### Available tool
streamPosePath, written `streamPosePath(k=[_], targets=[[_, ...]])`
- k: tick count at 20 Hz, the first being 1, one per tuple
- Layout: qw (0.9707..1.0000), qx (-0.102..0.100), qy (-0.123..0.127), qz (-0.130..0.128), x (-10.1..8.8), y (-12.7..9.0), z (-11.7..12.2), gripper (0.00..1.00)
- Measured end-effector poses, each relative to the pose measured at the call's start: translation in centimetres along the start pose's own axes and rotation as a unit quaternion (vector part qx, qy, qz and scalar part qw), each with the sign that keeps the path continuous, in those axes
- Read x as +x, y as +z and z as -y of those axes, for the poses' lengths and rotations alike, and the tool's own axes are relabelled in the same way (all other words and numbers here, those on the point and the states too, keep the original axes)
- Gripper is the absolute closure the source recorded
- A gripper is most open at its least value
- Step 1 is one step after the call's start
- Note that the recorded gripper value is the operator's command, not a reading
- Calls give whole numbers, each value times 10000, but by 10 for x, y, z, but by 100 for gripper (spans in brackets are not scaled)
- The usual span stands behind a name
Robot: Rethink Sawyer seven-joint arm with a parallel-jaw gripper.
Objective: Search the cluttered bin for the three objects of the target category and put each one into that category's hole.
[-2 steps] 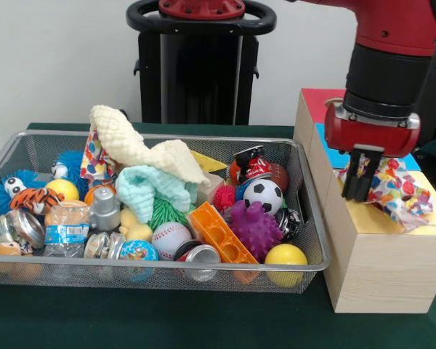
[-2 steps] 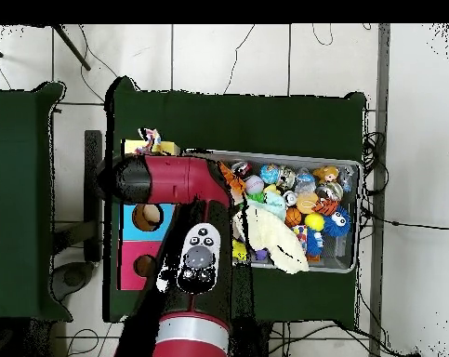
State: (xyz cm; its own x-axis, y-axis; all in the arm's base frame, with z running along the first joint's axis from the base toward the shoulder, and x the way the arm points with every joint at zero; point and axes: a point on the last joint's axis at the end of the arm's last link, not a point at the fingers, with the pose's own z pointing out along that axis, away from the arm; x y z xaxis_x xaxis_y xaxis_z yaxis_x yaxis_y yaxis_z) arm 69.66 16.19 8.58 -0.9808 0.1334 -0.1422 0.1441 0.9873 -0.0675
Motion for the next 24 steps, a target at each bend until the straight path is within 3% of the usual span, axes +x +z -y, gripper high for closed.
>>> streamPosePath(k=[18,24], targets=[[9996,102,-253,32,9,-2,-8,100],[9992,94,-378,38,16,-3,-23,100]])
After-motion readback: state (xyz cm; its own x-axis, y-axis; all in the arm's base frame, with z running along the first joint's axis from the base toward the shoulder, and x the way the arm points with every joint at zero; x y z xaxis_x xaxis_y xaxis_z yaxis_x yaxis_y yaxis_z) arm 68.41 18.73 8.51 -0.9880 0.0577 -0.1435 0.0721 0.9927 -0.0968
